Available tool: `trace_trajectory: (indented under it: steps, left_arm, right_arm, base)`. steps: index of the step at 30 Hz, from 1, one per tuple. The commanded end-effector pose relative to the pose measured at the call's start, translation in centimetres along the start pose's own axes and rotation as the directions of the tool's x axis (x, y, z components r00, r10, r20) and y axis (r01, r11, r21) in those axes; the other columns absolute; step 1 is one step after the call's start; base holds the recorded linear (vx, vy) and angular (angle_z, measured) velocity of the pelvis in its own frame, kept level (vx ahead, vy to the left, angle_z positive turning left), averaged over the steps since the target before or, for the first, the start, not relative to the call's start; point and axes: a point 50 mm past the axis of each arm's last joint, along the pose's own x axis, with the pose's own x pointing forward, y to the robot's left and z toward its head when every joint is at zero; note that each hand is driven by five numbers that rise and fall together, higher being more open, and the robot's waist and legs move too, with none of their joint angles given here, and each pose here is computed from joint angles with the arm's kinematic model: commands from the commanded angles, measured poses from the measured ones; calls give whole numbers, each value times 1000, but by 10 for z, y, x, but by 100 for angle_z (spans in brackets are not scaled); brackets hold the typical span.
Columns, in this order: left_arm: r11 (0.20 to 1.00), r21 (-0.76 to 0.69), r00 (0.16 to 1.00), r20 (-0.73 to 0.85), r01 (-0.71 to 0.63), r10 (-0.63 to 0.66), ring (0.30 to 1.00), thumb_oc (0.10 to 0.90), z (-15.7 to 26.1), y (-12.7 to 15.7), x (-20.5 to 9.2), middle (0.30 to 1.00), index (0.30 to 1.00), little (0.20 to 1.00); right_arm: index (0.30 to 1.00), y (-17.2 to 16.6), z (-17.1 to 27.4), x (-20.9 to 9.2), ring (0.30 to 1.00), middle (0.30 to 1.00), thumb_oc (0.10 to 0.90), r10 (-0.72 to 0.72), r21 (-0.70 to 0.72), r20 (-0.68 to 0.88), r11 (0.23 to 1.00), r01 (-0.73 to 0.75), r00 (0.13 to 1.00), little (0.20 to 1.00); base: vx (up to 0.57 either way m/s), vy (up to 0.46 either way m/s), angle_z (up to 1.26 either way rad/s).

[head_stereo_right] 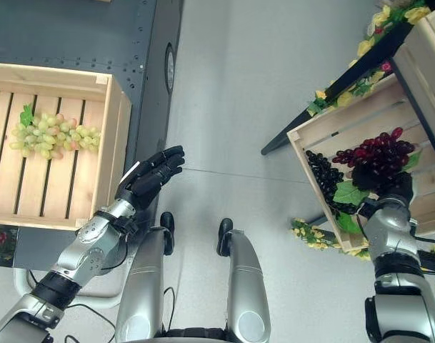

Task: Pick up the fruits from the basket on one side to the basket on the other side

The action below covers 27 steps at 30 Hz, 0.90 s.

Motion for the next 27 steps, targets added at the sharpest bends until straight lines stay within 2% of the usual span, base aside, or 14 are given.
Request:
trace_trajectory:
  steps: [1, 2, 3, 10, 14, 22, 25, 27]
  left_arm:
    - [987, 55, 969, 188, 151, -159, 900, 800, 44, -25, 6, 900, 900, 900]
    - [987, 60, 968, 196, 149, -158, 900, 800, 45, -24, 5, 900, 900, 900]
    - [986, 68, 966, 202, 150, -161, 900, 800, 46, -25, 5, 900, 900, 900]
    - [984, 78, 963, 209, 159, -172, 900, 800, 46, -26, 6, 900, 900, 900]
    - [981, 84, 961, 204, 173, -187, 900, 800, 47, -29, 9, 900, 900, 900]
    - [978, 104, 957, 208, 184, -202, 900, 800, 46, -32, 11, 900, 900, 900]
    - [970, 152, 949, 227, 187, -219, 900, 800, 48, -34, 10, 900, 900, 900]
    - [963, 229, 932, 296, 145, -211, 900, 800, 60, -37, 10, 900, 900, 900]
  right_arm:
    - [300, -40, 68, 8, 300, 300, 400, -105, -35, 182, 993, 113, 978, 300]
    - [300, -43, 70, 8, 300, 300, 400, -138, -22, 182, 989, 144, 974, 300]
    - [900, -44, 71, 9, 900, 900, 800, -151, -4, 180, 988, 154, 972, 900]
    - [900, -44, 70, 11, 900, 900, 800, -203, -14, 153, 978, 207, 967, 900]
    - [900, -52, 60, 12, 900, 900, 800, -250, -28, 80, 967, 253, 965, 900]
    - [900, -53, 47, 13, 900, 900, 800, -246, -54, -2, 968, 246, 969, 900]
    - [900, -50, 45, 14, 900, 900, 800, -243, -55, -10, 969, 242, 970, 900]
    - [900, -43, 47, 14, 900, 900, 800, -214, -73, 16, 974, 215, 977, 900]
  base:
    - [-8, -15, 12]
    - [-7, -3, 9]
    - [-10, 2, 8]
    - [-4, 11, 3]
    - [0, 0, 0]
    - [-3, 32, 2]
    - [4, 42, 0]
    - [14, 75, -1]
